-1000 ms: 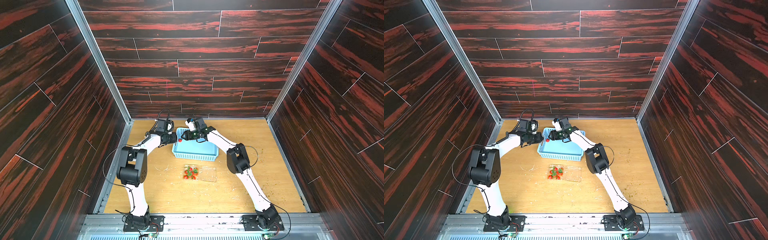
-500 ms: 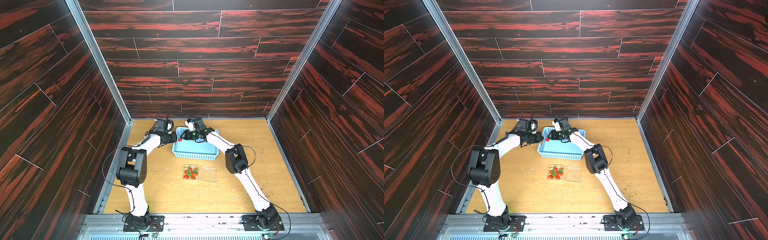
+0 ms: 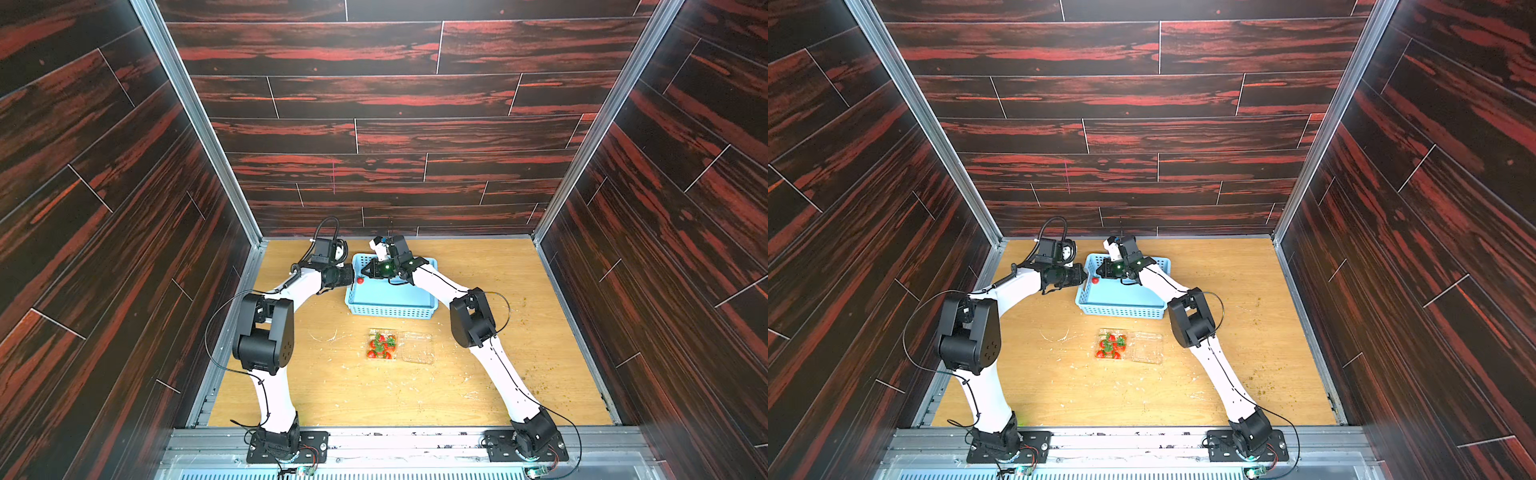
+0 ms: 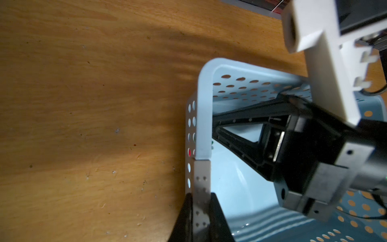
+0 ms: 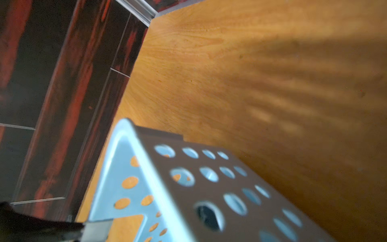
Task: Pack strawberries into containers
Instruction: Pick up the strawberry from the basket, then place the strawberry in the packing box.
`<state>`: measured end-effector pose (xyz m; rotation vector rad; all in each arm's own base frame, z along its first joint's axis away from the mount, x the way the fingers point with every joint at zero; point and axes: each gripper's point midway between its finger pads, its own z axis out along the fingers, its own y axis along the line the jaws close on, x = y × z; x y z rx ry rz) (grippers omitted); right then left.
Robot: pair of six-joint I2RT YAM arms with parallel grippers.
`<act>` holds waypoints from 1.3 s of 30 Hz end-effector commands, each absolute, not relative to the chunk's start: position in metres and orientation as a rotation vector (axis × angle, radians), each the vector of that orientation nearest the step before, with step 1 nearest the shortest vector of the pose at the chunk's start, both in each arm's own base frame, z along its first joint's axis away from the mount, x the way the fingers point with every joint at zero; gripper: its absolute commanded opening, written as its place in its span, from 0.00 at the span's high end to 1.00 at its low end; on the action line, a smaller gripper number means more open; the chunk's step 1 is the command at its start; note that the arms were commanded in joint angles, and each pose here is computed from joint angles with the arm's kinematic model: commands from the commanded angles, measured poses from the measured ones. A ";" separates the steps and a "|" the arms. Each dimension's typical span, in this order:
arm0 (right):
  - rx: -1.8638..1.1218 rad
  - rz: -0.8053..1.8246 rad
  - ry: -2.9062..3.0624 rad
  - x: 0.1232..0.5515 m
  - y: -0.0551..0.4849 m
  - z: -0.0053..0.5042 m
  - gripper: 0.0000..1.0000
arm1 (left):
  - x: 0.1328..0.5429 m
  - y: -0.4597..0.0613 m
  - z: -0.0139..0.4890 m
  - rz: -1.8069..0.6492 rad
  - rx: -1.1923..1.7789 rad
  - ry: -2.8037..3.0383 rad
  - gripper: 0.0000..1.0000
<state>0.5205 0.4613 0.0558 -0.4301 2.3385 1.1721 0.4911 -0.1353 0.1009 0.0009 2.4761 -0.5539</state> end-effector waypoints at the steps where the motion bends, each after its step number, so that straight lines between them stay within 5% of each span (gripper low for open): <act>1: -0.451 1.194 2.265 0.522 0.456 0.085 1.00 | 0.486 -0.143 0.125 -0.593 0.038 2.434 0.85; 15: -0.571 1.179 2.089 0.469 0.424 0.184 1.00 | 0.499 -0.135 0.112 -0.528 -0.003 2.451 0.86; 21: -0.672 1.208 2.052 0.415 0.412 0.209 1.00 | 0.511 -0.124 0.106 -0.490 -0.032 2.454 0.85; 31: -0.880 1.131 2.295 0.284 0.393 0.145 1.00 | 0.529 -0.121 0.106 -0.506 -0.079 2.414 0.74; 39: -0.986 0.920 2.458 0.254 0.380 0.087 1.00 | 0.519 -0.116 0.120 -0.487 -0.076 2.388 0.57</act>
